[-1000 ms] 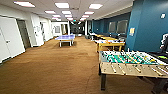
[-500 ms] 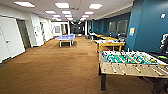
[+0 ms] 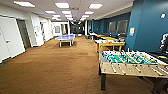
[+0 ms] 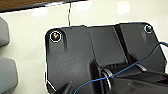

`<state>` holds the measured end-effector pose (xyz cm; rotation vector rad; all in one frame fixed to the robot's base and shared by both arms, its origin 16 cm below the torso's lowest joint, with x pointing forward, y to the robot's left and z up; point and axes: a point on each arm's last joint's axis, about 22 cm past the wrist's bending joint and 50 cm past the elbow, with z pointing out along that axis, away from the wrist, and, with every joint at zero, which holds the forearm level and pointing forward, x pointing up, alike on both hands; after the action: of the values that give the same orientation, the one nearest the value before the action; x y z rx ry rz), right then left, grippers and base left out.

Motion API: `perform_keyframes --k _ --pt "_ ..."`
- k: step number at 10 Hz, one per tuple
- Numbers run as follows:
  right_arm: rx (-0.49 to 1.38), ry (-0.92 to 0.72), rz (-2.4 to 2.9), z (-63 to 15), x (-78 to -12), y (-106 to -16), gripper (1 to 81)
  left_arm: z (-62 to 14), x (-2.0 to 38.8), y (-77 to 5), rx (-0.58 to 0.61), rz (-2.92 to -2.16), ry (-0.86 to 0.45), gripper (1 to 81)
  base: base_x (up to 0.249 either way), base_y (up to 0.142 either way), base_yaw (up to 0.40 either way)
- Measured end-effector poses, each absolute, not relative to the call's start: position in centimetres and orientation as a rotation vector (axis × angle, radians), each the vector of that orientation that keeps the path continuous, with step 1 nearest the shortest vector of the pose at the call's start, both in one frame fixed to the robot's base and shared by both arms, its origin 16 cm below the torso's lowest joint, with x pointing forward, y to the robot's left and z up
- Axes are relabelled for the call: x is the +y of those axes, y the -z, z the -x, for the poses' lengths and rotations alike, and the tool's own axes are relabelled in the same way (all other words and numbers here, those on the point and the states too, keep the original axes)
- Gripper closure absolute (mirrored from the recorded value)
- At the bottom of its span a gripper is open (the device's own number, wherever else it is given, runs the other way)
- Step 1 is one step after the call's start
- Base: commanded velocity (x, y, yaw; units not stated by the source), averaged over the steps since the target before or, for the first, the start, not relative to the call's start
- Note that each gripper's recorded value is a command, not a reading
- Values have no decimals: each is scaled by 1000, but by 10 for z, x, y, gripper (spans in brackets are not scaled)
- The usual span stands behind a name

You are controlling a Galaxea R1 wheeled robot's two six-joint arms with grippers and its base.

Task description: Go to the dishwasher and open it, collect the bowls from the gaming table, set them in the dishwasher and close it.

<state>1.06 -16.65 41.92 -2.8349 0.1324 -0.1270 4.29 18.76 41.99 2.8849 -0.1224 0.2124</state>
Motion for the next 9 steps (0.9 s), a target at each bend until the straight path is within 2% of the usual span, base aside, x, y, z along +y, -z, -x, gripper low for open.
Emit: perform_keyframes --k 9 --pt "131 129 2834 -10 -166 -419 10 -43 188 -420 -122 -2885 -217 10 112 0 0"
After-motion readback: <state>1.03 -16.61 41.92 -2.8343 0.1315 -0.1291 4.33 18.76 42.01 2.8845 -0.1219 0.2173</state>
